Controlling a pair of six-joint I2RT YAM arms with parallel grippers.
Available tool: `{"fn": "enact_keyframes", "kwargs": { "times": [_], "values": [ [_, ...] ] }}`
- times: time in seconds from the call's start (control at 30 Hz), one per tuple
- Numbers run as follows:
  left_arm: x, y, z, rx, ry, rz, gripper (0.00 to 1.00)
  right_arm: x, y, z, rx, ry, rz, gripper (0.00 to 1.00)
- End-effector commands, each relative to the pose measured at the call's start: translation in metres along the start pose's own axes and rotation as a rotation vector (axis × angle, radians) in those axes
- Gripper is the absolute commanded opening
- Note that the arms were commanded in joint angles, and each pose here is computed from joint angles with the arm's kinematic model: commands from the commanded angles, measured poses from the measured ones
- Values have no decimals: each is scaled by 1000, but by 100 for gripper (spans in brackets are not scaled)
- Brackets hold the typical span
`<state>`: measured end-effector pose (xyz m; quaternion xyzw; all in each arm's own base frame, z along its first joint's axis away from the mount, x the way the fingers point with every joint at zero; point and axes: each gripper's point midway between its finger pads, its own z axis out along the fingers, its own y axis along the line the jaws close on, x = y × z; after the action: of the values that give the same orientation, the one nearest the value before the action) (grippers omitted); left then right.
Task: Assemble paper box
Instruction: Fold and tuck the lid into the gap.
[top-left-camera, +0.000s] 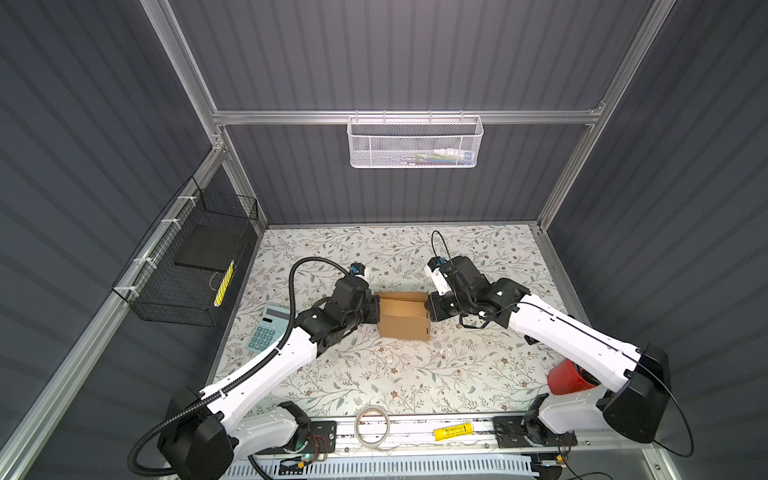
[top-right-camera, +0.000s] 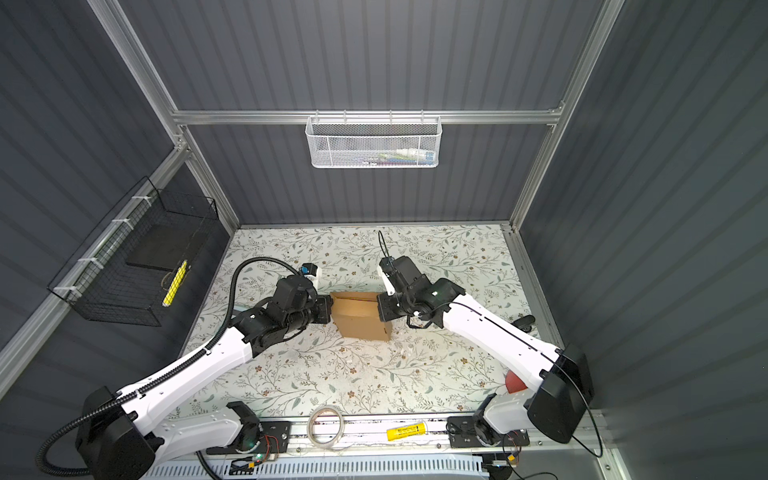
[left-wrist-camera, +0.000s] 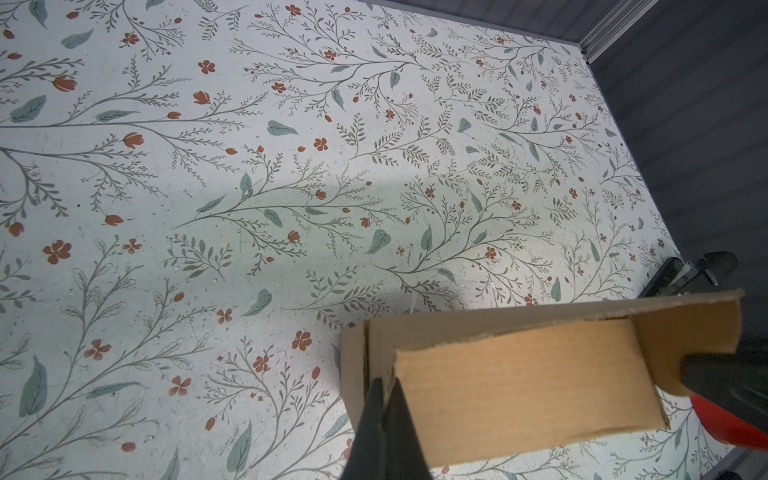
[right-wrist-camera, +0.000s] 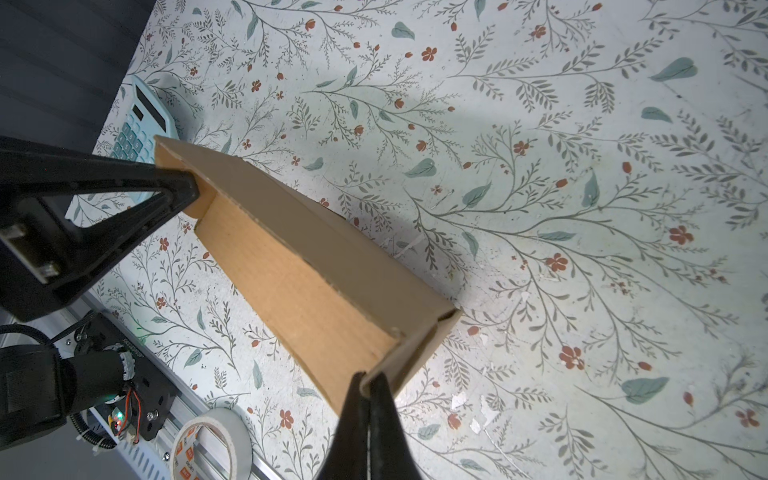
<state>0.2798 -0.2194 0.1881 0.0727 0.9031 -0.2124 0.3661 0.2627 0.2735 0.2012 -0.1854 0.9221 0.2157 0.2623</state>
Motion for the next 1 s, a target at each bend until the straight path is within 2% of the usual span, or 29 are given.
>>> {"fn": "enact_keyframes", "kwargs": {
  "times": [0.0, 0.5, 0.97],
  "values": [
    [4, -29, -2, 108, 40, 34, 0, -7, 33, 2, -118, -2, -25, 4],
    [5, -31, 0, 113, 47, 36, 0, -10, 41, 6, -137, 6, -33, 4],
    [10, -24, 3, 90, 49, 38, 0, 7, 26, 3, -85, 38, -76, 5]
  ]
}}
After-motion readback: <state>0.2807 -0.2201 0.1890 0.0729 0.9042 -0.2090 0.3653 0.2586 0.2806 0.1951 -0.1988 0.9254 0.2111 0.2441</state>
